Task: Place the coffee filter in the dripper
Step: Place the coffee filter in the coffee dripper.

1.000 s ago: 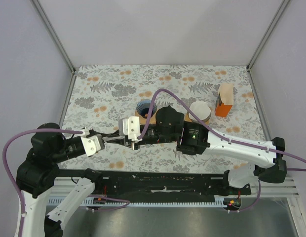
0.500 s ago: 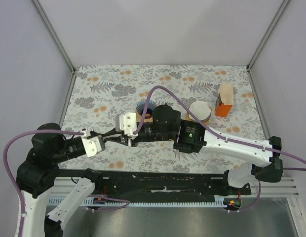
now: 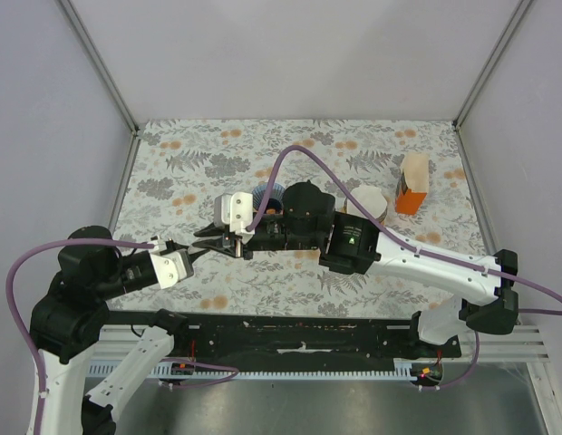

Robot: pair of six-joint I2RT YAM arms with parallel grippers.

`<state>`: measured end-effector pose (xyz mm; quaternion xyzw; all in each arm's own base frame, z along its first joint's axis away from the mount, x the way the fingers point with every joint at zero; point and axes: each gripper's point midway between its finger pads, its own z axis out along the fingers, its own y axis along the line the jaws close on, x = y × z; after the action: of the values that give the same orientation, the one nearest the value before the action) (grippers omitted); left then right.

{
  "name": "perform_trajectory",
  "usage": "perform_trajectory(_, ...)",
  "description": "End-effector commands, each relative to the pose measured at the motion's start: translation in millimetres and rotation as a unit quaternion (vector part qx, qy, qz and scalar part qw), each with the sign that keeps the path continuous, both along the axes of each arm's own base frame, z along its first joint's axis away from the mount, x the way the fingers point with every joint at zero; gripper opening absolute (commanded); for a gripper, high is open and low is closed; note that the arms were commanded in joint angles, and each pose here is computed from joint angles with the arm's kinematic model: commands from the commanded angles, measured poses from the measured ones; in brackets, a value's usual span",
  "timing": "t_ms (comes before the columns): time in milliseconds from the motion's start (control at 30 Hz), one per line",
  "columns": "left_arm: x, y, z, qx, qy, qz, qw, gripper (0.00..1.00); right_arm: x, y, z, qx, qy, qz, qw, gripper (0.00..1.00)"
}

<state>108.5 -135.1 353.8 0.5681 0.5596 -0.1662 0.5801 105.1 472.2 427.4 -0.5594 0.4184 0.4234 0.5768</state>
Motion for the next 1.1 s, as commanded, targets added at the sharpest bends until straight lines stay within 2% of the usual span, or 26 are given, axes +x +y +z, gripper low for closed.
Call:
perform_trajectory(0,-3,-1,4,0.001,-0.016,-0.011,1.0,0.02,-4,-8,27,0.024,-0.006,0.007,1.0,0.26)
perform_trajectory(433,-3,-1,5,0.001,-0.017,-0.011,1.0,0.02,-16,-18,45,0.036,-0.024,0.035,0.998,0.35)
perform_trajectory(767,-2,-1,5,0.001,-0.016,-0.011,1.0,0.02,-12,-7,40,0.026,-0.03,0.033,0.999,0.42)
perform_trajectory(1067,-3,0,7,0.001,-0.018,-0.008,1.0,0.02,-10,2,22,-0.001,-0.018,0.037,0.999,0.43)
